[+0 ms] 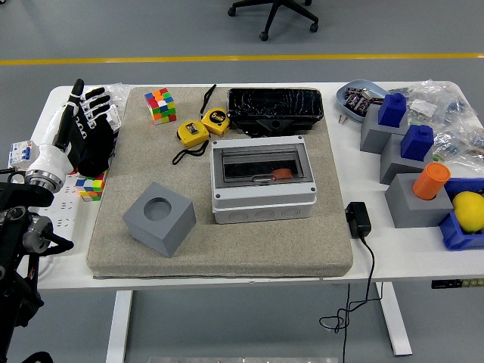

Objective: Fetch the battery,place it into the box,close the lid of the box

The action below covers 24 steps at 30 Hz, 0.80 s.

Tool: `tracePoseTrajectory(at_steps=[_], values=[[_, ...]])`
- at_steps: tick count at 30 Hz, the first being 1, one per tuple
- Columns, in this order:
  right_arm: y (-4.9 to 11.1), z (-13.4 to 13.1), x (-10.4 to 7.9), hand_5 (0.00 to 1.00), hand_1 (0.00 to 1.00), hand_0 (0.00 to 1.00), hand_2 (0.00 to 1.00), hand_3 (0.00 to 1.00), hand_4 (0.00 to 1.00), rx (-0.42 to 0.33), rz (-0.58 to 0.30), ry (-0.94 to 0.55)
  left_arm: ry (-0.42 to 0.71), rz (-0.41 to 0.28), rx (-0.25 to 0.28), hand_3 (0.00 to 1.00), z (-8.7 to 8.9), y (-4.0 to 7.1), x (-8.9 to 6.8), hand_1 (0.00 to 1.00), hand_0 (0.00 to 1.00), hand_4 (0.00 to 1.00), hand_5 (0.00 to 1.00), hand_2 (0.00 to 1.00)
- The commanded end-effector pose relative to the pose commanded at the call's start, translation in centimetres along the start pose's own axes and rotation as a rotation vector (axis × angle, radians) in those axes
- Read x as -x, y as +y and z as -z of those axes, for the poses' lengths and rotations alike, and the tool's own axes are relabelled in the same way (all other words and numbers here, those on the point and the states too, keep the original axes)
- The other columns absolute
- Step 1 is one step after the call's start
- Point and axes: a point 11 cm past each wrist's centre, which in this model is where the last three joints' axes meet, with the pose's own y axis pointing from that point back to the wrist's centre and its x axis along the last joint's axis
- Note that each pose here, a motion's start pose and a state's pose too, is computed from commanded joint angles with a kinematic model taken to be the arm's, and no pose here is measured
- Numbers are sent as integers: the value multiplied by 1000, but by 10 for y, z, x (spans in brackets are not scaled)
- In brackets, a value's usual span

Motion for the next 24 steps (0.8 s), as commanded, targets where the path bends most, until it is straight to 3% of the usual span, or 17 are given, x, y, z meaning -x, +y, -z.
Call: tracePoseTrajectory(at_steps=[24], values=[[0, -2, 1, 962, 781, 841, 775, 791, 998, 1, 2, -4, -13, -20, 15, 768, 0, 0, -1, 800, 810, 998, 998, 772]])
